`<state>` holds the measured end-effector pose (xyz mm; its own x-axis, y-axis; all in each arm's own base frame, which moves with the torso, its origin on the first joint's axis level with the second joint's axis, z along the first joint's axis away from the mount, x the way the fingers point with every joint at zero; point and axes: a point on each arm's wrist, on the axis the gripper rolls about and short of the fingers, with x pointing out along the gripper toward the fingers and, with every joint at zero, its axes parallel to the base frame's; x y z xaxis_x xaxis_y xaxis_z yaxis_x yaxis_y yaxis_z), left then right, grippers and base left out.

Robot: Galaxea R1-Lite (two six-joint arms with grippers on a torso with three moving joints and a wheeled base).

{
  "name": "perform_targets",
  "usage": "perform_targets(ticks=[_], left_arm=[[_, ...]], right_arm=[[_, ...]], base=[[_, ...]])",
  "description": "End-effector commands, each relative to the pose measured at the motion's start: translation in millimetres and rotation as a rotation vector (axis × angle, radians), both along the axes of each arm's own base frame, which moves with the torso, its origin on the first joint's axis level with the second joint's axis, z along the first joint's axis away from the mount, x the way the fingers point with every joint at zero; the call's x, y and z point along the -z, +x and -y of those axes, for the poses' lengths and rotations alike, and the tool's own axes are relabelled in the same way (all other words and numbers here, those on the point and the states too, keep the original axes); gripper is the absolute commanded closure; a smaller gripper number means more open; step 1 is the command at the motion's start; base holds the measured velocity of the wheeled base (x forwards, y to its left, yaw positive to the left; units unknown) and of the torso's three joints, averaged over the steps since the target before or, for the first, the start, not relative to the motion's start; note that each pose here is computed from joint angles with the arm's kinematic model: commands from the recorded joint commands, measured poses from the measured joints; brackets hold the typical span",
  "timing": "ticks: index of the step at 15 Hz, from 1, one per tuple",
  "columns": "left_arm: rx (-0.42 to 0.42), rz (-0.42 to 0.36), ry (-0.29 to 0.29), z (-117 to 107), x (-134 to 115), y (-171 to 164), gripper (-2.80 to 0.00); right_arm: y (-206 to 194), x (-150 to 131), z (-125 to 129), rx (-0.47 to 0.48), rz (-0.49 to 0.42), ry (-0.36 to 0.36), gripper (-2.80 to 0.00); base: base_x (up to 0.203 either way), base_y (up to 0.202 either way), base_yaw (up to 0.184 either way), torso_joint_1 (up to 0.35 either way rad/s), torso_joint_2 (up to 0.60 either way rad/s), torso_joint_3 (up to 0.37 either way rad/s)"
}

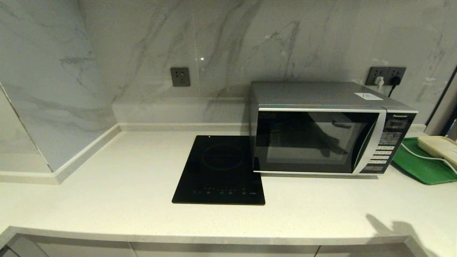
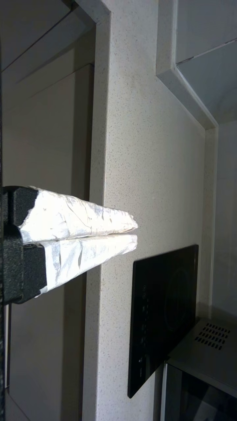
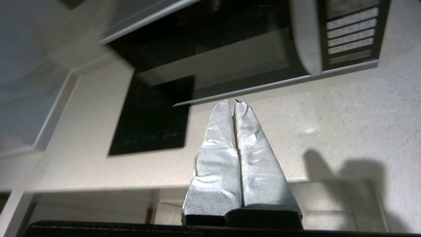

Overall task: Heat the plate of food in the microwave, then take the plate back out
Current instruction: Open the microwave oven

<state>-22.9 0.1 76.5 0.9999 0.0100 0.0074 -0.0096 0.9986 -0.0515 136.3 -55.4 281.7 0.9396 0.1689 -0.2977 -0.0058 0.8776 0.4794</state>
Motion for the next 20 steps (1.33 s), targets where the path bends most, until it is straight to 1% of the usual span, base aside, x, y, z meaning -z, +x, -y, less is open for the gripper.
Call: perform_targets(ticks=[1, 2, 3, 4, 6, 7, 8, 9, 10, 11, 12, 15, 17, 18, 20], left_arm=[[-0.001, 0.000, -0.001, 0.0, 0.0, 0.0, 0.00], [-0.001, 0.000, -0.001, 0.0, 0.0, 0.0, 0.00], [-0.001, 0.000, -0.001, 0.0, 0.0, 0.0, 0.00], [-0.001, 0.000, -0.001, 0.0, 0.0, 0.0, 0.00], [-0.001, 0.000, -0.001, 0.0, 0.0, 0.0, 0.00], [-0.001, 0.000, -0.001, 0.0, 0.0, 0.0, 0.00], [-0.001, 0.000, -0.001, 0.0, 0.0, 0.0, 0.00], [-0.001, 0.000, -0.001, 0.0, 0.0, 0.0, 0.00], [-0.001, 0.000, -0.001, 0.0, 0.0, 0.0, 0.00], [-0.001, 0.000, -0.001, 0.0, 0.0, 0.0, 0.00], [-0.001, 0.000, -0.001, 0.0, 0.0, 0.0, 0.00], [-0.001, 0.000, -0.001, 0.0, 0.0, 0.0, 0.00], [-0.001, 0.000, -0.001, 0.0, 0.0, 0.0, 0.00], [-0.001, 0.000, -0.001, 0.0, 0.0, 0.0, 0.00], [-0.001, 0.000, -0.001, 0.0, 0.0, 0.0, 0.00]], right_arm=[[-115.7, -25.3, -59.9, -0.040, -0.047, -0.013, 0.00], [-145.6, -24.2, -74.0, -0.053, -0.045, -0.047, 0.00], [-176.8, -18.4, -88.2, -0.066, -0.077, -0.080, 0.00], [-204.6, -14.3, -100.3, -0.070, -0.107, -0.129, 0.00], [-246.3, -10.1, -117.2, -0.036, -0.124, -0.222, 0.00], [-261.7, -9.9, -119.4, 0.018, -0.118, -0.282, 0.00], [-273.3, -10.0, -114.4, 0.031, -0.100, -0.327, 0.00], [-287.7, -10.0, -104.5, 0.039, -0.068, -0.372, 0.00], [-304.7, -8.5, -96.3, 0.096, -0.024, -0.407, 0.00], [-318.8, -2.5, -94.5, 0.131, 0.019, -0.407, 0.00], [-330.0, 4.5, -93.4, 0.143, 0.055, -0.404, 0.00], [-356.0, 23.6, -76.7, 0.127, 0.145, -0.401, 0.00], [-365.3, 25.0, -75.8, 0.128, 0.192, -0.384, 0.00], [-367.1, 25.3, -73.1, 0.124, 0.200, -0.367, 0.00], [-371.6, 31.1, -57.6, 0.073, 0.222, -0.355, 0.00]], base=[[0.000, 0.000, 0.000, 0.000, 0.00, 0.000], [0.000, 0.000, 0.000, 0.000, 0.00, 0.000], [0.000, 0.000, 0.000, 0.000, 0.00, 0.000], [0.000, 0.000, 0.000, 0.000, 0.00, 0.000], [0.000, 0.000, 0.000, 0.000, 0.00, 0.000], [0.000, 0.000, 0.000, 0.000, 0.00, 0.000], [0.000, 0.000, 0.000, 0.000, 0.00, 0.000], [0.000, 0.000, 0.000, 0.000, 0.00, 0.000], [0.000, 0.000, 0.000, 0.000, 0.00, 0.000], [0.000, 0.000, 0.000, 0.000, 0.00, 0.000], [0.000, 0.000, 0.000, 0.000, 0.00, 0.000], [0.000, 0.000, 0.000, 0.000, 0.00, 0.000], [0.000, 0.000, 0.000, 0.000, 0.00, 0.000], [0.000, 0.000, 0.000, 0.000, 0.00, 0.000], [0.000, 0.000, 0.000, 0.000, 0.00, 0.000]])
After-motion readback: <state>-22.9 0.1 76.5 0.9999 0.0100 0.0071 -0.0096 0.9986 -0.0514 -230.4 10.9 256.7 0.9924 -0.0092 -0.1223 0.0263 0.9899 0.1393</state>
